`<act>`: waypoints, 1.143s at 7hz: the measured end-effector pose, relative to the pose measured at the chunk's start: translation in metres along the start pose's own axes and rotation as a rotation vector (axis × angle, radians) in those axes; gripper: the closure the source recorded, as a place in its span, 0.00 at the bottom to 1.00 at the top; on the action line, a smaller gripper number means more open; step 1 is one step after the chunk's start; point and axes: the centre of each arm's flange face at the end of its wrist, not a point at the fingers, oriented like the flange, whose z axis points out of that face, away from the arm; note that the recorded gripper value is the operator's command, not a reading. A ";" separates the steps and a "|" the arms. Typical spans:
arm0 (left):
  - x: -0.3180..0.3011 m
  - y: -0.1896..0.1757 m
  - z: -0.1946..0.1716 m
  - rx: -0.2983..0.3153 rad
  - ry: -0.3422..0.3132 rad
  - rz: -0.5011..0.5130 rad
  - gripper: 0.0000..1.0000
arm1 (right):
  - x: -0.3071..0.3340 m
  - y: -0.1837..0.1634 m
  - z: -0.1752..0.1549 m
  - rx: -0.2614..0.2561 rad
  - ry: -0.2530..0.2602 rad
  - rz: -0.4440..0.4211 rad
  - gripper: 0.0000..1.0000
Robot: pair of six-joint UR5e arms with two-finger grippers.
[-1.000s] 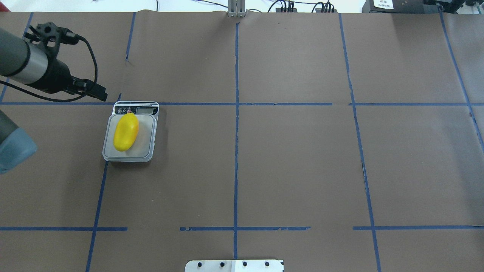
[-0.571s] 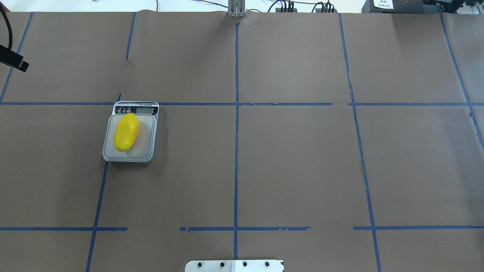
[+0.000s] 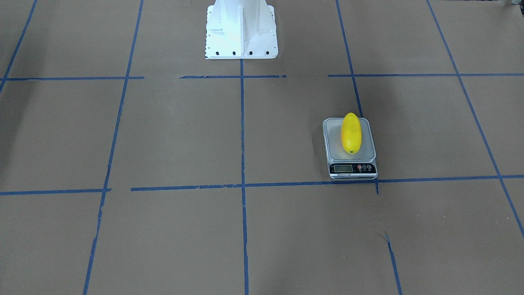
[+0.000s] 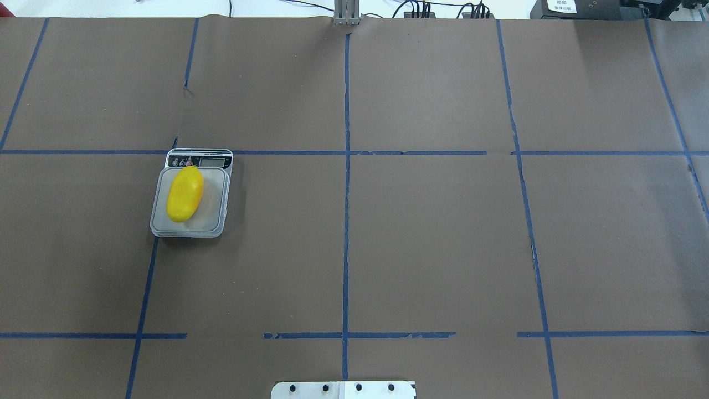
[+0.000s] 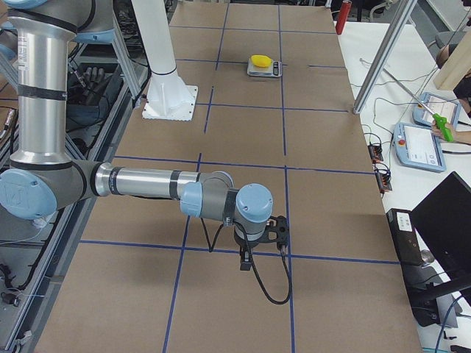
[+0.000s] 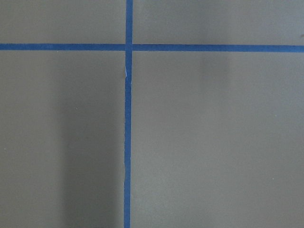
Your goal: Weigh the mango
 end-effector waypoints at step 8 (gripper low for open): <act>-0.042 0.057 0.034 -0.030 0.012 -0.057 0.00 | 0.000 0.000 0.000 0.000 0.000 0.001 0.00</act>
